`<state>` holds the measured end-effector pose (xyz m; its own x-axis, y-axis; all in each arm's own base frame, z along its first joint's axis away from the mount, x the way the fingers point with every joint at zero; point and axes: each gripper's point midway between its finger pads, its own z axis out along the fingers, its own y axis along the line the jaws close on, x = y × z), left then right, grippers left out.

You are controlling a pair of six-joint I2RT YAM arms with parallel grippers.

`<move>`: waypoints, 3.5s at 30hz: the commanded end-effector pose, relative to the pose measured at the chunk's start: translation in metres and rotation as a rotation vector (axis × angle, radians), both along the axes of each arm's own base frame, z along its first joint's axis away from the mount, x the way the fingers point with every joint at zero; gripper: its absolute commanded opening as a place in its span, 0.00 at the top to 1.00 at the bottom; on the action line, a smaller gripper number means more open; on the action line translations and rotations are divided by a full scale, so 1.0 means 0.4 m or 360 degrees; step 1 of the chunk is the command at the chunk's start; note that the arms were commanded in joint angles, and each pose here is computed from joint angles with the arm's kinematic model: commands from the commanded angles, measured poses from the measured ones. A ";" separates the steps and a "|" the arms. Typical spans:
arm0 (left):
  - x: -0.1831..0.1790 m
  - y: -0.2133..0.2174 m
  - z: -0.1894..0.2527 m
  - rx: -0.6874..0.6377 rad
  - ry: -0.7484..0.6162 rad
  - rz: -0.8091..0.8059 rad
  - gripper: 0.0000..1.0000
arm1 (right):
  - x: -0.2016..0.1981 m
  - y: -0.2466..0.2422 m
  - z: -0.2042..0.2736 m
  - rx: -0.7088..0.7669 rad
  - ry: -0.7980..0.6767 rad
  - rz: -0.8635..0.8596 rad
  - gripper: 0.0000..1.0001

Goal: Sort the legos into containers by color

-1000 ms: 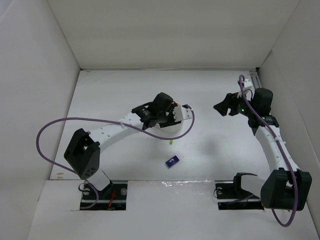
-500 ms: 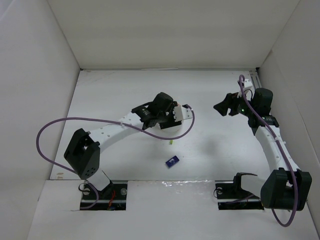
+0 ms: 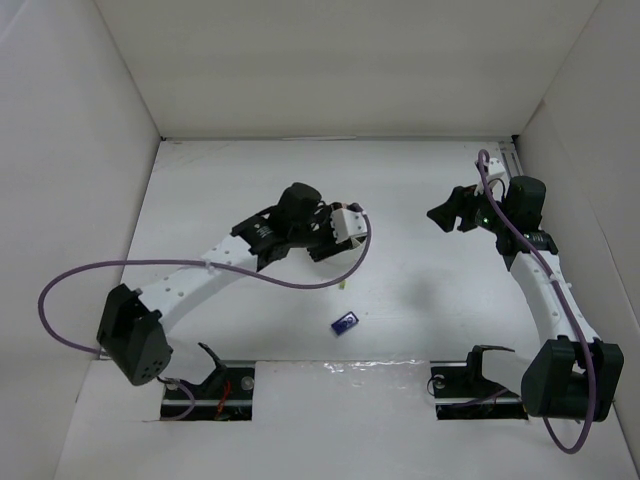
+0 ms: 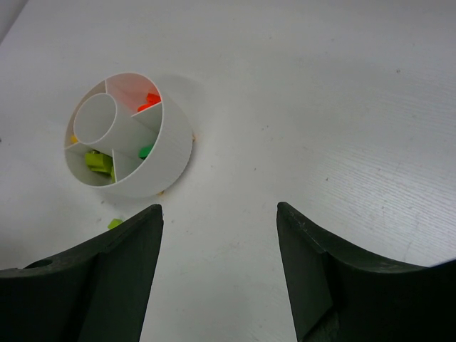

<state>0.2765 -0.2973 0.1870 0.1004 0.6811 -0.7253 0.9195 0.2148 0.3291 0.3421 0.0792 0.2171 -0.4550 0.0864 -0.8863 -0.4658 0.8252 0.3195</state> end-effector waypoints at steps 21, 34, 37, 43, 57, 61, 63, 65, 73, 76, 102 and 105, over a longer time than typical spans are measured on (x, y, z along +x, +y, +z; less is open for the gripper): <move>-0.228 -0.008 -0.189 -0.0354 0.1092 0.0882 0.60 | 0.010 0.001 0.036 0.0009 -0.0096 0.0016 0.30; -0.078 -0.003 -0.242 -0.0469 0.0857 0.1618 0.65 | 0.004 -0.002 0.023 0.0005 -0.0081 0.0003 0.30; -0.057 -0.024 -0.235 -0.0528 0.0854 0.1642 0.65 | 0.004 -0.002 0.023 0.0005 -0.0081 0.0003 0.30; -0.059 -0.066 -0.235 -0.0588 0.0875 0.1588 0.61 | 0.001 -0.002 0.012 -0.0005 -0.0074 0.0007 0.30; -0.066 -0.072 -0.314 -0.0496 0.0824 0.1619 0.60 | 0.002 -0.003 0.012 -0.0016 -0.0082 0.0012 0.30; -0.062 -0.071 -0.331 -0.0478 0.0812 0.1634 0.60 | -0.001 -0.003 0.019 -0.0018 -0.0097 0.0012 0.30; -0.062 -0.070 -0.340 -0.0463 0.0813 0.1639 0.60 | -0.001 -0.003 0.019 -0.0018 -0.0097 0.0012 0.30; -0.060 -0.065 -0.350 -0.0448 0.0800 0.1654 0.61 | 0.002 -0.007 0.018 -0.0036 -0.0104 0.0001 0.30; -0.062 -0.063 -0.369 -0.0424 0.0809 0.1672 0.67 | -0.001 -0.007 0.008 -0.0034 -0.0090 0.0001 0.30; -0.063 -0.062 -0.378 -0.0409 0.0810 0.1677 0.69 | 0.001 -0.015 0.008 -0.0035 -0.0090 -0.0014 0.30; -0.097 -0.053 -0.261 -0.0576 0.0754 0.1499 0.90 | -0.006 -0.011 0.023 -0.0032 -0.0119 -0.0001 0.30; -0.118 -0.063 -0.210 -0.0622 0.0728 0.1392 0.93 | -0.008 -0.008 0.024 -0.0026 -0.0120 0.0013 0.30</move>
